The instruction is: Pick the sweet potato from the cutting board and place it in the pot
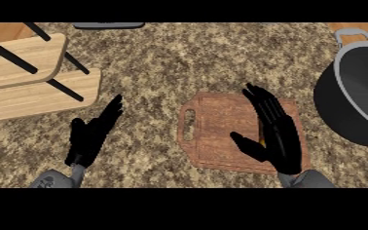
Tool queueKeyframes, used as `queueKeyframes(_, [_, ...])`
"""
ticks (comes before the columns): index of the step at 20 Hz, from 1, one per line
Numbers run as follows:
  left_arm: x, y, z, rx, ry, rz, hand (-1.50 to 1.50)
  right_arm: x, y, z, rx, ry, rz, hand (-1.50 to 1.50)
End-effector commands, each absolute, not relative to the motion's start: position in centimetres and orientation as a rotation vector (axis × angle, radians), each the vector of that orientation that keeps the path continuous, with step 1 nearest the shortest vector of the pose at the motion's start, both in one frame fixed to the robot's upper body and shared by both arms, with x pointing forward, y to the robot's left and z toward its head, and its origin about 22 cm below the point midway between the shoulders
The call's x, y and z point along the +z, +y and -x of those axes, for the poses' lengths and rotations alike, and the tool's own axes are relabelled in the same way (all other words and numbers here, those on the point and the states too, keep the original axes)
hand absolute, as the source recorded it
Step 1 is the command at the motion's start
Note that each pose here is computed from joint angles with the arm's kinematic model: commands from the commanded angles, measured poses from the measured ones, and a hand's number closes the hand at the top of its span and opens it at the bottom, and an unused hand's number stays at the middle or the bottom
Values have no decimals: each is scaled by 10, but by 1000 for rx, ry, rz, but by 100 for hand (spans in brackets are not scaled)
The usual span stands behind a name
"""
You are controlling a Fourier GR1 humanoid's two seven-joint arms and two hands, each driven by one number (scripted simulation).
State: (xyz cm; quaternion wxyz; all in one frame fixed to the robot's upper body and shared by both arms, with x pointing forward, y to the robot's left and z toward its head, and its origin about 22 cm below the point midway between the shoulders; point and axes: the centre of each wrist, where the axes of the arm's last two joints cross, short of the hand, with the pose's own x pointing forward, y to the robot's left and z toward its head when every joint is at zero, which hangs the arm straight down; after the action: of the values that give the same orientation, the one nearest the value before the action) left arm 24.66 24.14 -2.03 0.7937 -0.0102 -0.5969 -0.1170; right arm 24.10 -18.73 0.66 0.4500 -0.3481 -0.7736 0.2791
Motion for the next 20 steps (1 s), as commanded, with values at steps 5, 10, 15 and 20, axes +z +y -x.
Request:
queueKeyframes(5, [-22, 243, -243, -266, -1265, 53, 0, 52, -141, -243, 703, -1539, 977, -150])
queueKeyframes(10, [-16, 237, -249, -280, -1262, 64, 0, 84, -103, -244, 622, -1358, 959, -150])
queueKeyframes(15, [-20, 240, -255, -280, -1277, 56, 0, 65, -102, -254, 736, -1098, 876, -150])
queueKeyframes(20, [-27, 244, -264, -295, -1281, 57, 0, 45, -132, -262, 808, -941, 888, -150])
